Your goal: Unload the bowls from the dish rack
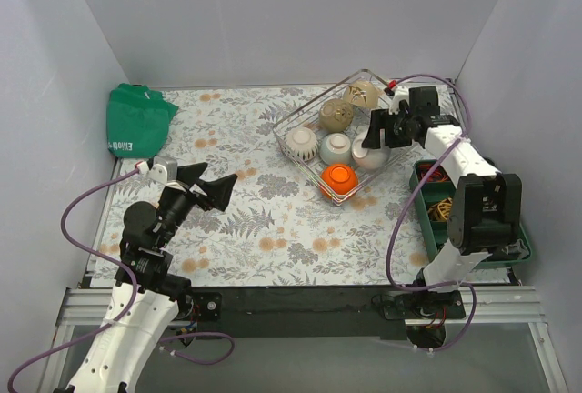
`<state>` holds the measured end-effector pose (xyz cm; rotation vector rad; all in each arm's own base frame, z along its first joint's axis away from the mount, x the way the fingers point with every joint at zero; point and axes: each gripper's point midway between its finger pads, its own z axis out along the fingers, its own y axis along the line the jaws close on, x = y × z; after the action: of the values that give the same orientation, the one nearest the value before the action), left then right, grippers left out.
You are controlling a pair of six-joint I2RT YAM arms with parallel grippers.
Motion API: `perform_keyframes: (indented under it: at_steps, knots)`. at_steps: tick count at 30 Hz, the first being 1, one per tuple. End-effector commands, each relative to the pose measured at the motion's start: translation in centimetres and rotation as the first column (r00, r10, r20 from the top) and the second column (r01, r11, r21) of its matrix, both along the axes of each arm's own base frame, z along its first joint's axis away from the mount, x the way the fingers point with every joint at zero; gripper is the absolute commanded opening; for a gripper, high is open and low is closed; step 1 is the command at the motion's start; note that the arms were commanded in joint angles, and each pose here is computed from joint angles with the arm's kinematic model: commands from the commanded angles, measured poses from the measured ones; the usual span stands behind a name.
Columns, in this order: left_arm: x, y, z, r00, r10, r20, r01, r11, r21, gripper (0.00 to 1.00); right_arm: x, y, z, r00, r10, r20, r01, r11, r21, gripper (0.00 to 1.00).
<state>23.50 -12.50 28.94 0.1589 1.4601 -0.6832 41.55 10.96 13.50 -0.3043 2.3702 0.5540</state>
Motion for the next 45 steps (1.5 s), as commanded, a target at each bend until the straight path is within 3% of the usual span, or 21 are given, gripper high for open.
perform_keyframes:
  at_steps: [1,8,17,22,28,37,41,45]
  knots:
    - [0.0,0.1,0.0,1.0,0.005,0.008,-0.005,1.0,0.012,0.98,-0.7,0.8,2.1,0.999,0.005,0.054,-0.004,1.0,-0.018,0.23]
    - [0.3,0.0,-0.4,1.0,0.008,-0.008,-0.008,1.0,0.017,0.98,-1.3,1.9,4.2,0.984,0.043,0.173,-0.013,0.986,-0.167,0.2]
    - [1.2,0.6,-0.9,0.996,0.061,-0.063,-0.061,0.998,-0.013,0.98,-2.3,3.8,9.0,0.904,0.13,0.408,0.027,0.933,-0.358,0.14]
    - [2.0,0.8,-1.5,0.982,0.089,-0.168,-0.1,0.993,-0.059,0.98,-3.8,6.1,11.9,0.802,0.239,0.547,0.01,0.91,-0.414,0.16]
    - [3.7,1.7,-2.9,0.911,0.176,-0.373,-0.228,0.969,-0.098,0.98,-6.9,9.8,14.8,0.601,0.388,0.698,0.01,0.87,-0.493,0.17]
    - [4.7,1.4,-4.5,0.799,0.199,-0.568,-0.28,0.958,-0.058,0.98,-12.0,16.2,15.5,0.417,0.555,0.719,-0.017,0.796,-0.605,0.21]
    - [5.2,0.5,-5.0,0.76,0.171,-0.627,-0.251,0.967,-0.039,0.98,-13.6,18.9,14.4,0.343,0.629,0.698,0.017,0.738,-0.674,0.21]
    - [5.1,-0.9,-4.7,0.727,0.11,-0.678,-0.193,0.98,-0.048,0.98,-15.4,21.5,14.4,0.252,0.652,0.716,0.033,0.733,-0.679,0.21]
